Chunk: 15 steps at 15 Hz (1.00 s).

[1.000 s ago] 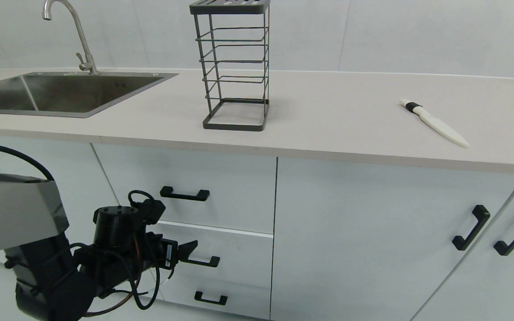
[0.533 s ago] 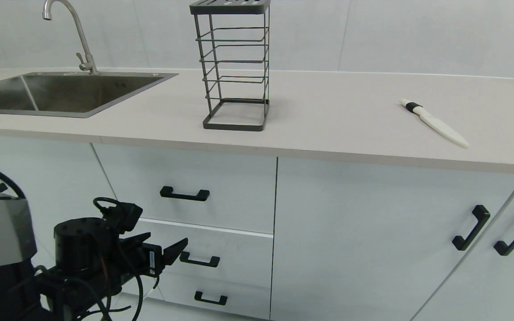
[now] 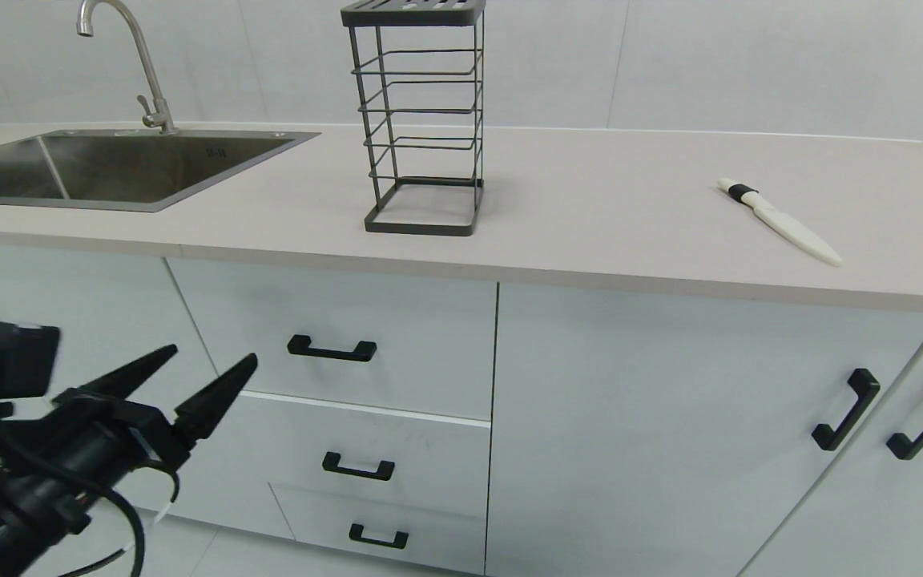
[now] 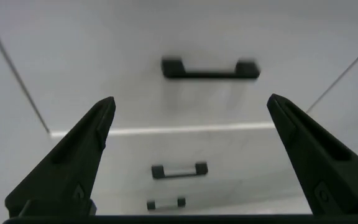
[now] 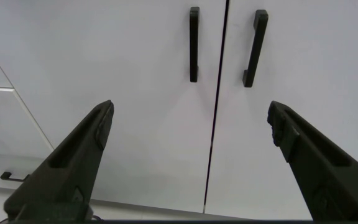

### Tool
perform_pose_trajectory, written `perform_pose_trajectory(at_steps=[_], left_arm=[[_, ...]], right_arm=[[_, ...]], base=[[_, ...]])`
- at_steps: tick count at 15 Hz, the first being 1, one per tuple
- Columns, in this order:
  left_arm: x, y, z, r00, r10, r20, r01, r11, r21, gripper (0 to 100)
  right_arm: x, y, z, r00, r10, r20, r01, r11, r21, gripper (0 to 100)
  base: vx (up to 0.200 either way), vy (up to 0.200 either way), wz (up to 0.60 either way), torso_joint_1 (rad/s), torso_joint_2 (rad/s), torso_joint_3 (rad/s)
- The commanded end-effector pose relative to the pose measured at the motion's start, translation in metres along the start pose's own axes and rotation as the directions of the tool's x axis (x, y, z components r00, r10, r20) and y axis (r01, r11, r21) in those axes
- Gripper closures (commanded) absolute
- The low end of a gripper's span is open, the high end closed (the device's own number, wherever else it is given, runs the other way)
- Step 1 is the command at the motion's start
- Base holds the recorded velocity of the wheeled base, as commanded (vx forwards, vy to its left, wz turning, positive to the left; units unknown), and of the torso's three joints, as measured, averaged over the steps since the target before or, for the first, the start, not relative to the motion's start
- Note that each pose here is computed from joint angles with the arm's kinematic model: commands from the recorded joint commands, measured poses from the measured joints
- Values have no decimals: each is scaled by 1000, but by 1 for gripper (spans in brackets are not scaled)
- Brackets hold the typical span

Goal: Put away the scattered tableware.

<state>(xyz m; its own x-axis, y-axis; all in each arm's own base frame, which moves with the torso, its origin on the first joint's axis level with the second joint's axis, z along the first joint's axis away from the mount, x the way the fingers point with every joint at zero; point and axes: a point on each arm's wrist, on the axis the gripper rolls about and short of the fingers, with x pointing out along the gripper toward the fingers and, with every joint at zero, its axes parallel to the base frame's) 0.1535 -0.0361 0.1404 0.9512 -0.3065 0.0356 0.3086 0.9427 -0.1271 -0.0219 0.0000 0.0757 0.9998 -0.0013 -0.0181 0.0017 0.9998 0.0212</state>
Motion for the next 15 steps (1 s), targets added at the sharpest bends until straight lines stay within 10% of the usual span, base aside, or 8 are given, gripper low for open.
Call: perform_pose_trajectory(at_steps=[1, 6, 10, 13, 15], left_arm=[[-56, 0, 42, 952, 53, 302, -67, 997, 38, 0], [-120, -9, 42, 911, 141, 387, -174, 983, 51, 0], [-163, -18, 1, 946, 216, 241, -232, 972, 41, 0], [-178, -16, -47, 977, 196, 82, -209, 956, 206, 0], [-181, -15, -54, 977, 206, 48, -211, 951, 226, 0]], right_arm=[[0, 0, 0, 1000, 0, -2, 0, 1000, -1, 0], [0, 0, 0, 1000, 1, -2, -1, 1000, -1, 0], [0, 0, 0, 1000, 0, 0, 0, 1000, -3, 0], [0, 0, 0, 1000, 0, 0, 0, 1000, -3, 0], [0, 0, 0, 1000, 1, 0, -1, 1000, -3, 0]], base=[[0, 0, 0, 0, 0, 0], [0, 0, 0, 0, 0, 0], [0, 0, 0, 0, 0, 0], [0, 0, 0, 0, 0, 0], [0, 0, 0, 0, 0, 0]])
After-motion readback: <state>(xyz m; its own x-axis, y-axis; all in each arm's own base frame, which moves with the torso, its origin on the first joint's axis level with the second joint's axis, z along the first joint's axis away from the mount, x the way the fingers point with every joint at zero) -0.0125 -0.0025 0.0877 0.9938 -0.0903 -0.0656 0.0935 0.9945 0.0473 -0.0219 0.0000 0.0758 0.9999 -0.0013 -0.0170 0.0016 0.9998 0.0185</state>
